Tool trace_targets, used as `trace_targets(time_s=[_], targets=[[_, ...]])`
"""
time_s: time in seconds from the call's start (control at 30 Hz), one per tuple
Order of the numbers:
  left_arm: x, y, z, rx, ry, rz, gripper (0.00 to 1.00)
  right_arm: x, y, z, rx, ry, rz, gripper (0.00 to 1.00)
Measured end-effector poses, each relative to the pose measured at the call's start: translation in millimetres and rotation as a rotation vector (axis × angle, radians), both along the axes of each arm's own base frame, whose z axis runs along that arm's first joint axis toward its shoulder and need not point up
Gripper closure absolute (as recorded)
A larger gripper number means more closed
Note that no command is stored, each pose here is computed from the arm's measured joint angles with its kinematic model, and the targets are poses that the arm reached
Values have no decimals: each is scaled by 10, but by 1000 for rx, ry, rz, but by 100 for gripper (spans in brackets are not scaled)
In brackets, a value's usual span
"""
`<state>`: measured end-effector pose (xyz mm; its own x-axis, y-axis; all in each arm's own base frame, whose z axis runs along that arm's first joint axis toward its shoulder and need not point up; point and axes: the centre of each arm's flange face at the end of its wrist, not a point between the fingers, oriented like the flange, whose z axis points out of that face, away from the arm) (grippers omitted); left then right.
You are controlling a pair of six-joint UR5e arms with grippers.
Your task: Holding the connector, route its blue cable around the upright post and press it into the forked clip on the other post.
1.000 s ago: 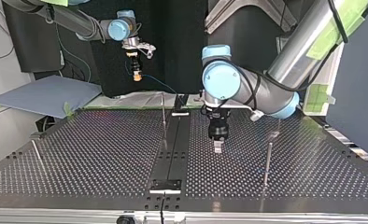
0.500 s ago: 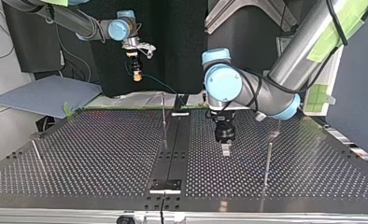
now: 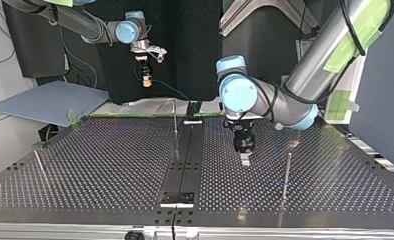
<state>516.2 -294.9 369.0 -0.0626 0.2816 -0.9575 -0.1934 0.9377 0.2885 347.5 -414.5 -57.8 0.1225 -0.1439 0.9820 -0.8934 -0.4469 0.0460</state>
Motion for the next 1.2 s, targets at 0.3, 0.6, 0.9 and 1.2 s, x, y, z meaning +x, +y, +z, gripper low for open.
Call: trace_targets(time_s=[0.3,0.6,0.9,1.2], targets=[[88,29,-38,11,-5,-6,0,0,0,0,-1,-1,0,100],[247,97,-10,12,-8,14,0,-1,1,-1,0,0,0,100],[359,132,-183,22,20,11,0,1,-2,1,-2,0,0,100],[471,90,-651,49,93,11,0,0,-1,1,-1,-1,-1,100]])
